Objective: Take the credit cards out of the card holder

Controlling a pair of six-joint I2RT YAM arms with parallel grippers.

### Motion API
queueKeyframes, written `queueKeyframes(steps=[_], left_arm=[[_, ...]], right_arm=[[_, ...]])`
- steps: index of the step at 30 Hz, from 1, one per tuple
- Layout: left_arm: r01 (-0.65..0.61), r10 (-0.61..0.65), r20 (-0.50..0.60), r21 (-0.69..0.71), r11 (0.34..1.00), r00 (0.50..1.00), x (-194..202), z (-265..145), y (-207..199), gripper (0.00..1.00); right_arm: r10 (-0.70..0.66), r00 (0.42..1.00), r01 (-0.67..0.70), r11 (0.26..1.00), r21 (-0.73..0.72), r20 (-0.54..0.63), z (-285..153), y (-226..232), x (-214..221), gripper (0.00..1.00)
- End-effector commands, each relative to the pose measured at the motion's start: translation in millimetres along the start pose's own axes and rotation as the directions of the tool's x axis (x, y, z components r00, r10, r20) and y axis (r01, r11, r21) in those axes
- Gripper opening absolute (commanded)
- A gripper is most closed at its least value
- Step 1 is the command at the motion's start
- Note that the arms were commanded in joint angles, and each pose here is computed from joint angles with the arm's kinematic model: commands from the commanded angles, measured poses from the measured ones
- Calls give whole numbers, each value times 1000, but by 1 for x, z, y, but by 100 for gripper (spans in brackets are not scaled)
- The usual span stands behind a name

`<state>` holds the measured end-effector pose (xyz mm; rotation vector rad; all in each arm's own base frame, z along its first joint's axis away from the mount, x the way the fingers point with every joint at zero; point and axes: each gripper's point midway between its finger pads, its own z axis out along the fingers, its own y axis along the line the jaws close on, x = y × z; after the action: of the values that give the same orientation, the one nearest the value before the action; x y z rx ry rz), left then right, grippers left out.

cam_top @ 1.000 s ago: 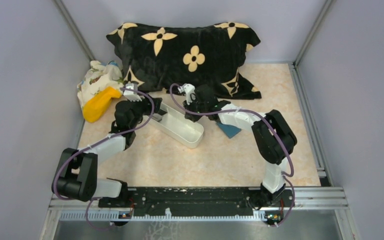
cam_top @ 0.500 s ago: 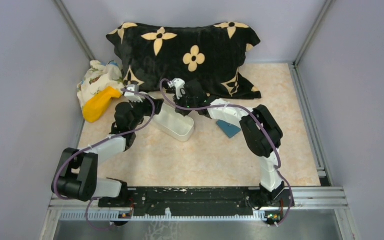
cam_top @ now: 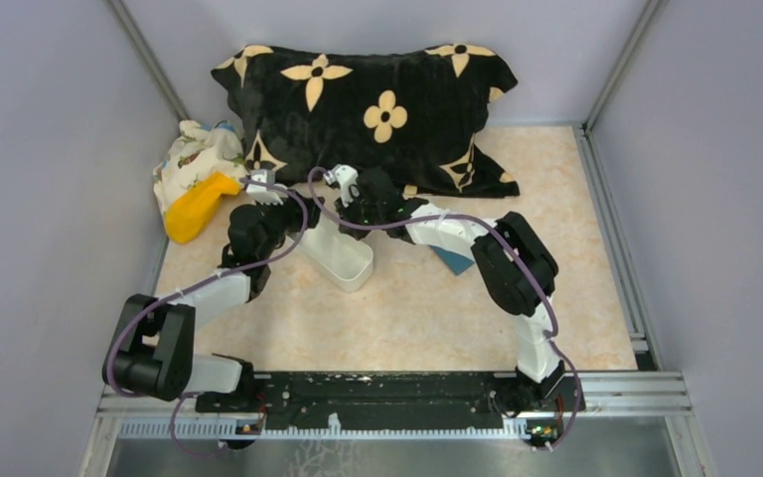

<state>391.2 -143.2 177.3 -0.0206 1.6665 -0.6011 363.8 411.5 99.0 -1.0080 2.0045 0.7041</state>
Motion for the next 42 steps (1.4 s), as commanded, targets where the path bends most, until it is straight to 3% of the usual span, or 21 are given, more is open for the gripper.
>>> queueKeyframes(steps=[1, 14, 23, 33, 42], left_arm=[[-30, 30, 43, -15, 999, 999, -10, -2, 1, 73], [-43, 45, 46, -46, 998, 998, -10, 0, 7, 73], [-47, 50, 52, -63, 997, 997, -12, -1, 10, 72], [-43, 46, 55, -54, 998, 997, -11, -4, 9, 72], [-44, 47, 60, -55, 998, 997, -12, -5, 9, 72]], right_arm=[[-67, 986, 80, 994, -79, 155, -21, 46, -53, 0], [-118, 979, 141, 980, -139, 165, -24, 87, -54, 0], [40, 987, -47, 998, 37, 154, -2, 55, -55, 0], [245, 938, -291, 941, 175, 243, -6, 29, -57, 0], [288, 929, -331, 927, 177, 231, -4, 38, -46, 0]])
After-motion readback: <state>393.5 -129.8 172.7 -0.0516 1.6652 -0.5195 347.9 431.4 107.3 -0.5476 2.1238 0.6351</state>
